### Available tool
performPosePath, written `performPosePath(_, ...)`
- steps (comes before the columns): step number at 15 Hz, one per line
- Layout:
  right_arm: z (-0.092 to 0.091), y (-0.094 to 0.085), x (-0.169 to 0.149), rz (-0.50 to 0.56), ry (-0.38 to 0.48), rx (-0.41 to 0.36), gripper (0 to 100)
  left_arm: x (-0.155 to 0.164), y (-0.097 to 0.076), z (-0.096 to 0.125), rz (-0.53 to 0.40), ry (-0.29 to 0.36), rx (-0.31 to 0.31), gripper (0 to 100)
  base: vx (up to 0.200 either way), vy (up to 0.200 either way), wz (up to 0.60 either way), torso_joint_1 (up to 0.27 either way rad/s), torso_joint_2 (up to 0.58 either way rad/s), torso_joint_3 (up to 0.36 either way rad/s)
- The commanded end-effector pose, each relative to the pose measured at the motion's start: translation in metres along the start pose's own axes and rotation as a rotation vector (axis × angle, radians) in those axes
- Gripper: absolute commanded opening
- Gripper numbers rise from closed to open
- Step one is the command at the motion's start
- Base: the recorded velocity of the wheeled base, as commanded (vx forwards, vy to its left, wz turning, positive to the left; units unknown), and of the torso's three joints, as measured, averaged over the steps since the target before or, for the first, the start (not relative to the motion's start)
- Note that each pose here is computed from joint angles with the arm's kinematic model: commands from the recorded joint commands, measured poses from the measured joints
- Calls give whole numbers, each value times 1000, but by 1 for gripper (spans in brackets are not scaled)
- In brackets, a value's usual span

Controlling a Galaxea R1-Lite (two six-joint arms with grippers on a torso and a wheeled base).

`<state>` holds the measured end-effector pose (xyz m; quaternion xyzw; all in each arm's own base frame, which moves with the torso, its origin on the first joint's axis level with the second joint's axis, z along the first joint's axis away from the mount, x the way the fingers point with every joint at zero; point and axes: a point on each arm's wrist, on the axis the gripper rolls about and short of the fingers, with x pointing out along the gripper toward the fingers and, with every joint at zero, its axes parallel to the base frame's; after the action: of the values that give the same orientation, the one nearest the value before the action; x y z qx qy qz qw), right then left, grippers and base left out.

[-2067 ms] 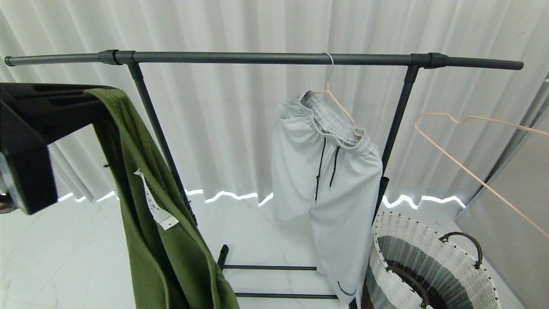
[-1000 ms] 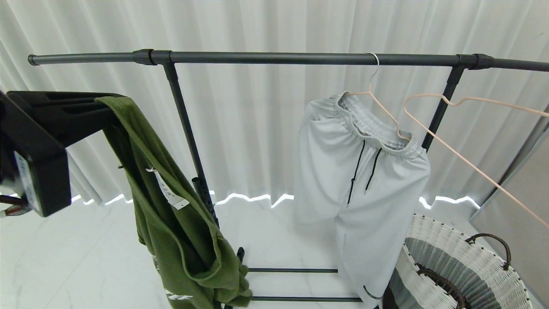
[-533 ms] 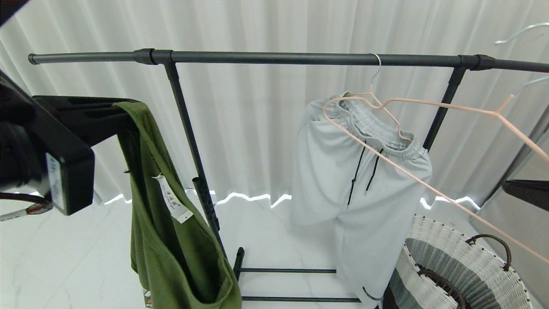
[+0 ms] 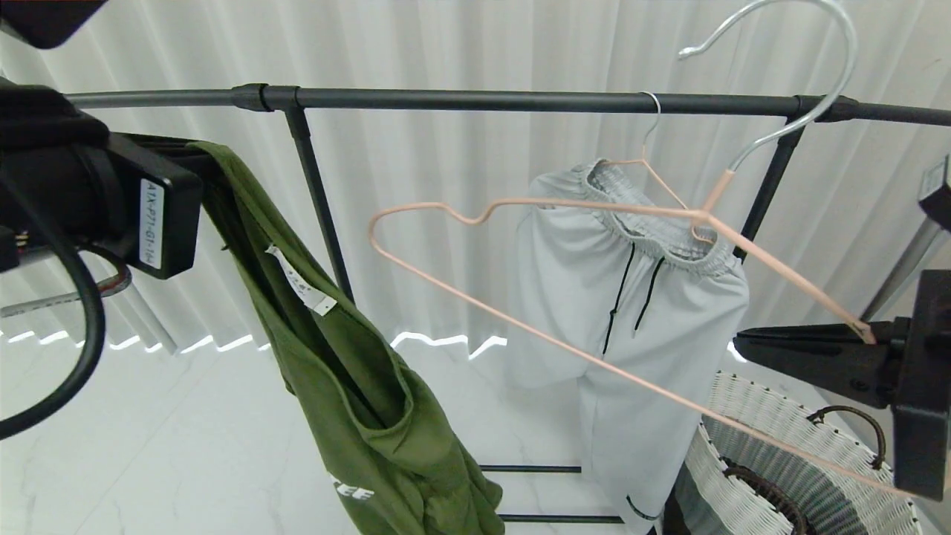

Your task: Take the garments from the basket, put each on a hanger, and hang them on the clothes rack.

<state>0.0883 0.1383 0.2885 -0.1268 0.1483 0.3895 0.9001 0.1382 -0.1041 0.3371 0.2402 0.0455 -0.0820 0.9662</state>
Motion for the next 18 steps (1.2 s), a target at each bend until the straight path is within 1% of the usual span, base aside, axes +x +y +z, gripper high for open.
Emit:
performPosePath(1, 1, 14, 6, 67, 13, 14, 0, 17, -8, 3, 1, 30, -76, 0, 0, 0, 0, 0, 0, 0)
performPosePath(2, 4, 21, 6, 98, 14, 44, 0, 22, -10, 6, 5, 31, -127, 0, 0, 0, 0, 0, 0, 0)
performPosePath(4, 6, 26, 8, 123, 25, 80, 0, 24, -9, 11, 9, 23, -149, 0, 0, 0, 0, 0, 0, 0)
performPosePath(9, 5, 33, 29, 112, 74, 80, 0, 21, -9, 11, 3, 16, -154, 0, 0, 0, 0, 0, 0, 0)
performPosePath(10, 5, 34, 33, 102, 80, 90, 0, 21, -8, 12, 2, 15, -153, 0, 0, 0, 0, 0, 0, 0)
performPosePath(13, 9, 34, 36, 99, 70, 118, 0, 15, -7, 12, -3, 2, -156, 0, 0, 0, 0, 0, 0, 0)
performPosePath(16, 15, 35, 35, 104, 46, 125, 0, 12, -16, 13, -49, -9, -150, 0, 0, 0, 0, 0, 0, 0)
performPosePath(18, 13, 40, 34, 129, 57, 111, 0, 12, -17, 14, -53, -9, -146, 0, 0, 0, 0, 0, 0, 0)
